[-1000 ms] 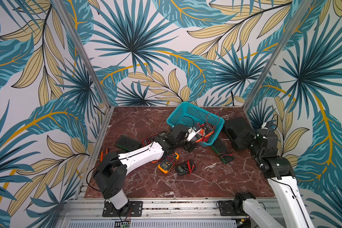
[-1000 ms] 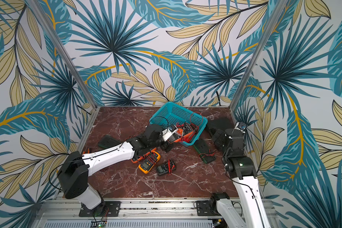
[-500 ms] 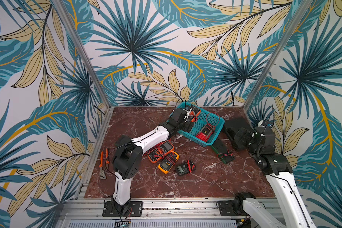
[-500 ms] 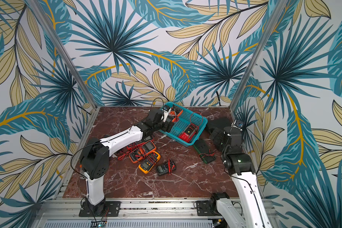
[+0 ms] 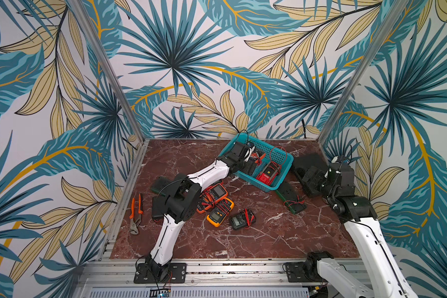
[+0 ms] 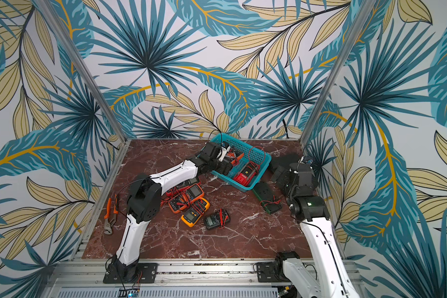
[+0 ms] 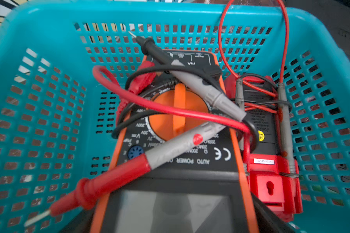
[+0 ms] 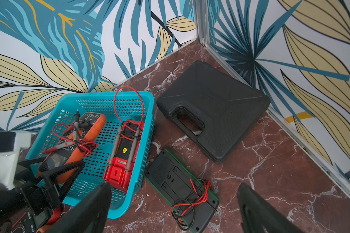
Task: Put the multimeter into the basket
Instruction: Place the multimeter in the basket.
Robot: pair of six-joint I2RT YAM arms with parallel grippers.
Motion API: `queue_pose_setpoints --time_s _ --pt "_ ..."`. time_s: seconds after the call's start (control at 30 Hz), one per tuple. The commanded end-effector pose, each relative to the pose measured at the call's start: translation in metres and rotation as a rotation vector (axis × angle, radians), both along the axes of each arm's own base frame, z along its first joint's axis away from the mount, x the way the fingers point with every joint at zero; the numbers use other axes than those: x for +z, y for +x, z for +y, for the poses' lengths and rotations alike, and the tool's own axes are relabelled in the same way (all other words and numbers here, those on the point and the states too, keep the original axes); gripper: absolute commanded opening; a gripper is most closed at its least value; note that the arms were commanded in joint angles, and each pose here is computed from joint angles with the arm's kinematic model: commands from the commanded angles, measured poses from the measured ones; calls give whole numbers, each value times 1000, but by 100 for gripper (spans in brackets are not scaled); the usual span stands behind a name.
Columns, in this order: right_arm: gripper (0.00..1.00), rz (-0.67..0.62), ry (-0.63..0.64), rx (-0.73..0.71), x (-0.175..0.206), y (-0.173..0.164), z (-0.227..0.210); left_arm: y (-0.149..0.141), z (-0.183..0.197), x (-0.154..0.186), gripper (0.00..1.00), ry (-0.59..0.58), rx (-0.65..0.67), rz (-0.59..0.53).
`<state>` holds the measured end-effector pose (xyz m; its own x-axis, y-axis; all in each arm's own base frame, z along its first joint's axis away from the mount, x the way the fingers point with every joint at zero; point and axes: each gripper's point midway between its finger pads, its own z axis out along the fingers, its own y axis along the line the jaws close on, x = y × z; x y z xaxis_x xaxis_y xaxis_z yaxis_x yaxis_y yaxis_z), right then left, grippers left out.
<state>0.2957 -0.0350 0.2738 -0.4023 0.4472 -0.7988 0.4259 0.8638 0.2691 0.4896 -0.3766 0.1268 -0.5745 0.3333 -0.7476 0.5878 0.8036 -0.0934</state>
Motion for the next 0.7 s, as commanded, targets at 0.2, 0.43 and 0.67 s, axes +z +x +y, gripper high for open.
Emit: queue_pose_setpoints --time_s 0.2,0.43,0.67 --pt "99 -13 23 -7 -1 4 0 23 -10 31 0 -37 -11 -62" --pt "99 1 22 -8 -4 6 1 20 -18 15 12 -4 -79 -22" --pt "100 11 36 -4 -7 10 3 10 -25 1 43 -5 -141 33"
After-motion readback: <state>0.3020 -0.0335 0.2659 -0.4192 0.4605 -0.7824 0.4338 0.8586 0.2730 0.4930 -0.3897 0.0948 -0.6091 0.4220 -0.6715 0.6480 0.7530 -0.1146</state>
